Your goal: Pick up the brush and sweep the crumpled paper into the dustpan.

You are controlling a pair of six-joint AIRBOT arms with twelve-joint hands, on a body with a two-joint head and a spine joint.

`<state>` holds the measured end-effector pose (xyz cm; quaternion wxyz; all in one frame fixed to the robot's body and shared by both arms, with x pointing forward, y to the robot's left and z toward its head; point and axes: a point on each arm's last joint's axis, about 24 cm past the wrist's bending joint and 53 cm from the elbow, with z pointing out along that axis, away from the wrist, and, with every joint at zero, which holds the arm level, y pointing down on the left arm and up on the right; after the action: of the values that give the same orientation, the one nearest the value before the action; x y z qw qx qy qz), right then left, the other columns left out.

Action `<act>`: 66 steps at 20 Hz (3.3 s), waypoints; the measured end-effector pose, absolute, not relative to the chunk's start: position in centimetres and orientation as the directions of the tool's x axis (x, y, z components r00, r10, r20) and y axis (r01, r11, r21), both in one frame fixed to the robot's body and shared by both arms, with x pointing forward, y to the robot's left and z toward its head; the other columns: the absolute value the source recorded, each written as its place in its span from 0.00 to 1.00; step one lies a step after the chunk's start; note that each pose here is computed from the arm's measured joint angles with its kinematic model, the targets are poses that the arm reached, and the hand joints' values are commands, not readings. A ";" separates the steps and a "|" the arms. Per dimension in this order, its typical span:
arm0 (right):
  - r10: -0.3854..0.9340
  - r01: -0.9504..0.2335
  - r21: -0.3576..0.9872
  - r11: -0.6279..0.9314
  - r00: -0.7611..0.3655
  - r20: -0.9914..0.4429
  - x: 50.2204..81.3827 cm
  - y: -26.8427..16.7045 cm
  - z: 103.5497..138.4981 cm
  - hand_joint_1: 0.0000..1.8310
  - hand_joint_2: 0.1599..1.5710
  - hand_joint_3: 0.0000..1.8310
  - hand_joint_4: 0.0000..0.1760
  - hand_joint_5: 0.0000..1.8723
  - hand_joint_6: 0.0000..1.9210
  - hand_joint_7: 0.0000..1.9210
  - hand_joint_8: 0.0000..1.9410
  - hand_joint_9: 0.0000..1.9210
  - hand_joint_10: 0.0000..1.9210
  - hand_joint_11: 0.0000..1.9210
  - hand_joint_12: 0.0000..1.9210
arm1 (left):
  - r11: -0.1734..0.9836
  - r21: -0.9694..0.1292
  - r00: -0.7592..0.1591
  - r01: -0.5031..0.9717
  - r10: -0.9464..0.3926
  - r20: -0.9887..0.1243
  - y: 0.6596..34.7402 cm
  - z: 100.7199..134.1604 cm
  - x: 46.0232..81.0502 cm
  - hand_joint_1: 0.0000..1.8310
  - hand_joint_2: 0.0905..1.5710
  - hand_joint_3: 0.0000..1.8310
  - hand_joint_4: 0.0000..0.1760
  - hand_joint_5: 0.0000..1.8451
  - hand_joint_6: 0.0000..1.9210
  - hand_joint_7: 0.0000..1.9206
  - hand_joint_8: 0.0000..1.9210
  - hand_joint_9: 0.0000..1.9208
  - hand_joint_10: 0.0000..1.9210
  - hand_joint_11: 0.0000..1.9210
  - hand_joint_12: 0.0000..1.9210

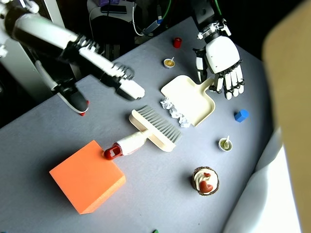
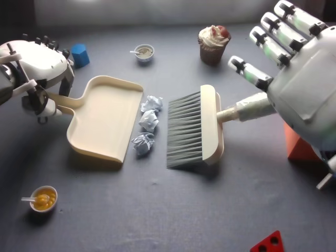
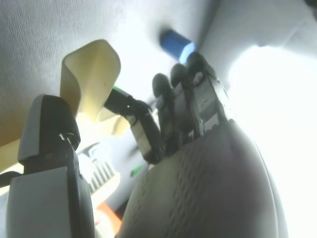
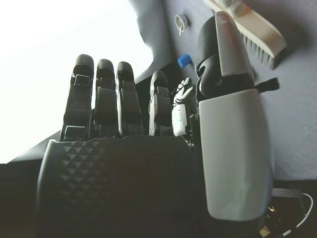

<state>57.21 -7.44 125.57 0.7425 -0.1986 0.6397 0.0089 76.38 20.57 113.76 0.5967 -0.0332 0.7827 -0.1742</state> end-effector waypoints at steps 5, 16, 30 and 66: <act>-0.309 -0.124 -0.348 0.929 0.254 -0.916 57.9 -9.1 125.4 0.63 0.59 0.00 0.00 0.10 0.00 0.11 0.00 0.10 0.00 0.11 0.01 | 0.925 -0.329 -0.310 0.188 -0.262 -0.914 18.7 112.8 77.1 0.61 0.70 0.00 0.00 0.52 0.52 0.18 0.00 0.12 0.00 0.09 0.04; -0.246 -0.077 -0.277 0.958 0.276 -0.929 58.4 -7.5 124.9 0.63 0.60 0.00 0.00 0.12 0.00 0.11 0.00 0.11 0.00 0.12 0.01 | 0.931 -0.310 -0.286 0.192 -0.249 -0.925 19.3 113.7 77.9 0.61 0.70 0.00 0.00 0.52 0.52 0.19 0.00 0.13 0.00 0.09 0.04; -0.189 -0.028 -0.199 0.980 0.217 -0.958 59.8 -6.4 120.3 0.59 0.57 0.00 0.00 0.09 0.00 0.08 0.00 0.08 0.00 0.11 0.01 | 0.927 -0.307 -0.269 0.216 -0.246 -0.931 18.5 115.1 78.8 0.61 0.70 0.00 0.00 0.52 0.52 0.17 0.00 0.11 0.00 0.07 0.03; -0.113 0.105 -0.099 0.990 0.135 -0.984 64.0 -6.6 114.8 0.60 0.56 0.00 0.00 0.09 0.01 0.06 0.00 0.07 0.01 0.08 0.01 | 0.923 -0.337 -0.290 0.187 -0.276 -0.916 19.6 114.3 77.0 0.60 0.71 0.00 0.00 0.51 0.54 0.16 0.00 0.11 0.00 0.06 0.04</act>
<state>63.96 -6.64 114.77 0.7534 -0.0032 0.6536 -0.0724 76.99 19.60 114.29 0.5950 -0.0286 0.7793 -0.1944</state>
